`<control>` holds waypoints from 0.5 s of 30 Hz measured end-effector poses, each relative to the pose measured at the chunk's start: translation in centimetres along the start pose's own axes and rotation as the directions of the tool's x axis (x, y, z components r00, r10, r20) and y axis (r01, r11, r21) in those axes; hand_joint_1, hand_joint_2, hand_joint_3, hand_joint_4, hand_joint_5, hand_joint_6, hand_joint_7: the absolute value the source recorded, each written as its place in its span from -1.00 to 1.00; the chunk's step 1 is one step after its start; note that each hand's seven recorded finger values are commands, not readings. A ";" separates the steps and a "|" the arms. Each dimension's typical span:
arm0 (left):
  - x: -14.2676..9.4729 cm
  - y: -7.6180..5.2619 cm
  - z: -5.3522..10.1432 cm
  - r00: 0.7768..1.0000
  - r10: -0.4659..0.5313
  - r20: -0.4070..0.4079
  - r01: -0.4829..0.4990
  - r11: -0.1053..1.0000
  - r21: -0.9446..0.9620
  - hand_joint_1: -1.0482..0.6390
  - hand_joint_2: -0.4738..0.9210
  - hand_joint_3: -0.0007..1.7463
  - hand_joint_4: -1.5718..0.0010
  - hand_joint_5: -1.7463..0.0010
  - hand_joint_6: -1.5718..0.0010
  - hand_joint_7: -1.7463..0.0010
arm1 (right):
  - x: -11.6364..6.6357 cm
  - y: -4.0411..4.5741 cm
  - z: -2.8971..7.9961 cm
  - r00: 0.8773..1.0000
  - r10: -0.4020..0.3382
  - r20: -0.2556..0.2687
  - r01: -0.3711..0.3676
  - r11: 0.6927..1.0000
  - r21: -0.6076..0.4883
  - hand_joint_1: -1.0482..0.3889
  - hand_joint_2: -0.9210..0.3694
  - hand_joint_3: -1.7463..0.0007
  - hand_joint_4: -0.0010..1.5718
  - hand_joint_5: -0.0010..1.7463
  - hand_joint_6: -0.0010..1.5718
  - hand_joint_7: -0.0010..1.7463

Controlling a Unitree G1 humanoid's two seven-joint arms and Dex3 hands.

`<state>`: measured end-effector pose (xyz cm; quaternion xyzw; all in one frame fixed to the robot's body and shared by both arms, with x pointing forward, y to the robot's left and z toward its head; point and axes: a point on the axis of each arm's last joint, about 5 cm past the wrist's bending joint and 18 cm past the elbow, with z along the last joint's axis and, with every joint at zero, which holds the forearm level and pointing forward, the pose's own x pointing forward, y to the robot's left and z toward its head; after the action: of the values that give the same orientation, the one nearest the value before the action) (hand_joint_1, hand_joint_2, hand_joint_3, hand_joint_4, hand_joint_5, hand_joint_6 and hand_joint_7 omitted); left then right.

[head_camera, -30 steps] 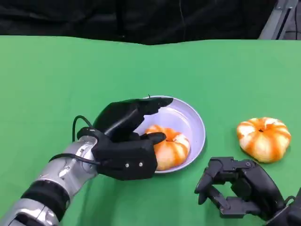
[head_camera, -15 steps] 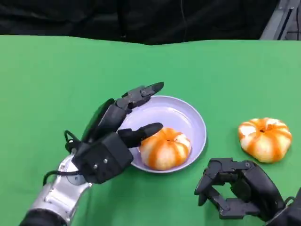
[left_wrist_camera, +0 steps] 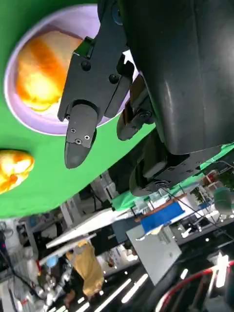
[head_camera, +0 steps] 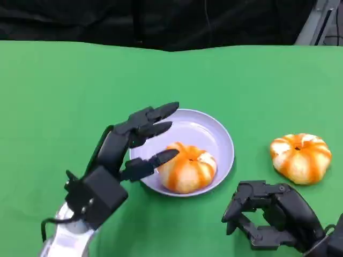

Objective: Grasp the bread from the table and place it into the plate.

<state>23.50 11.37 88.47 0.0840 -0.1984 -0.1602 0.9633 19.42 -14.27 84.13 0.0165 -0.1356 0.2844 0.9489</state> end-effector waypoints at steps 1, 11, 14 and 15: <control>-0.3 -0.1 0.0 1.000 0.005 0.007 -0.005 1.000 -0.005 -0.24 1.00 -0.80 0.01 0.95 0.18 0.97 | 0.0 0.00 0.0 1.000 0.000 -0.001 0.000 1.000 0.000 0.66 -0.57 -0.17 0.12 0.50 0.14 0.15; -2.9 -0.1 -0.4 0.998 0.051 0.022 -0.051 0.999 -0.014 -0.32 1.00 -0.80 -0.11 0.93 0.10 0.96 | 0.0 0.02 0.0 1.000 0.000 0.001 0.000 1.000 -0.001 0.65 -0.57 -0.15 0.13 0.51 0.14 0.12; -4.2 0.0 -0.6 0.996 0.082 0.025 -0.081 0.996 -0.023 -0.33 1.00 -0.81 -0.15 0.93 0.08 0.96 | -0.1 0.01 0.0 1.000 -0.001 0.001 0.001 1.000 -0.001 0.64 -0.57 -0.14 0.12 0.52 0.15 0.12; -4.7 -0.1 -0.7 0.995 0.095 0.024 -0.094 0.995 -0.036 -0.34 1.00 -0.81 -0.16 0.93 0.07 0.96 | -0.1 0.01 0.0 1.000 -0.001 0.001 0.001 1.000 -0.001 0.63 -0.57 -0.13 0.12 0.52 0.15 0.12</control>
<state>19.71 12.97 86.18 0.0557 -0.2116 -0.1191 0.9685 19.37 -14.30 84.08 0.0161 -0.1360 0.2840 0.9490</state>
